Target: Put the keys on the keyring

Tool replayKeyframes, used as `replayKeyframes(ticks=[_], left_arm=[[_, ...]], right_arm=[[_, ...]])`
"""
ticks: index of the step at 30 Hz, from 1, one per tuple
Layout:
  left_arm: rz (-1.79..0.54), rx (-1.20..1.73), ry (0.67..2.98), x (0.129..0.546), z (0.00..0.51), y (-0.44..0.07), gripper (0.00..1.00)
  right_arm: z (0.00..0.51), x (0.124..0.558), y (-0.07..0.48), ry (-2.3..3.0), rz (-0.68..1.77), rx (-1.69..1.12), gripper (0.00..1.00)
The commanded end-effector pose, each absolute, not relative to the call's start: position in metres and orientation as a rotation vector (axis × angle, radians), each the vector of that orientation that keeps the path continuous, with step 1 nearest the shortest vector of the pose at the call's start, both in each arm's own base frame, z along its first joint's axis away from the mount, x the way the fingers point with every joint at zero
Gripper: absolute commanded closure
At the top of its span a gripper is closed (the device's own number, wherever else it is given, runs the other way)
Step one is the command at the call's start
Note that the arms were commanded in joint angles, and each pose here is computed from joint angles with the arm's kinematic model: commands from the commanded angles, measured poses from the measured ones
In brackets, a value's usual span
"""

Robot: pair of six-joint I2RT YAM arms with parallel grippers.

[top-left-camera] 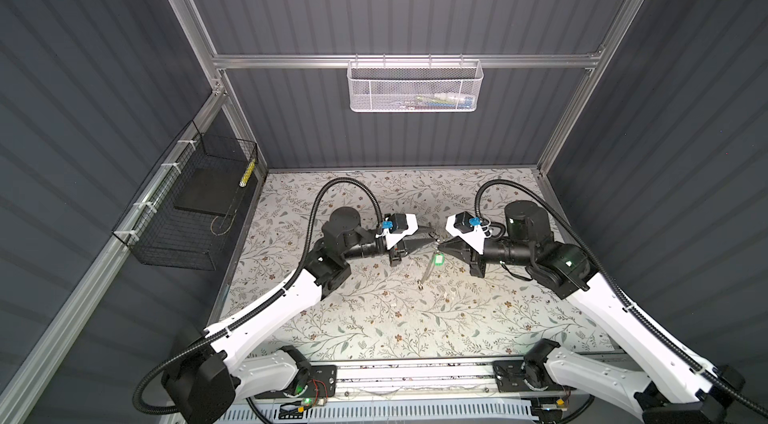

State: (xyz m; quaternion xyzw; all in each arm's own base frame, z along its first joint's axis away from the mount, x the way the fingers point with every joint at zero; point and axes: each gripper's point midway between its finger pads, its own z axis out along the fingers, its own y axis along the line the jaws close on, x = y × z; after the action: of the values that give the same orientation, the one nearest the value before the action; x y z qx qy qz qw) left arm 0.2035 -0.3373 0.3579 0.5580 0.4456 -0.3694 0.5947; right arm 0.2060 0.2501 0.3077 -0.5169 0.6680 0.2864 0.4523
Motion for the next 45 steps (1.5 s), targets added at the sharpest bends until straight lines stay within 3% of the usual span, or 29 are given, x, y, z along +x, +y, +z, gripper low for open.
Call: replayKeyframes(ticks=[1,39,45], left_arm=[[-0.72,1.483,1.056,0.199,0.334,-0.331,0.75],[-0.632,1.686,1.046,0.194,0.31,-0.354,0.81],[-0.634,1.692,1.053,0.194,0.308,-0.356,0.86]], right_arm=[[0.302,0.201,0.243,1.721,0.693,-1.304,1.0],[0.295,0.199,0.253,1.77,0.768,-1.358,1.0],[0.297,0.201,0.253,1.767,0.758,-1.355,1.0]])
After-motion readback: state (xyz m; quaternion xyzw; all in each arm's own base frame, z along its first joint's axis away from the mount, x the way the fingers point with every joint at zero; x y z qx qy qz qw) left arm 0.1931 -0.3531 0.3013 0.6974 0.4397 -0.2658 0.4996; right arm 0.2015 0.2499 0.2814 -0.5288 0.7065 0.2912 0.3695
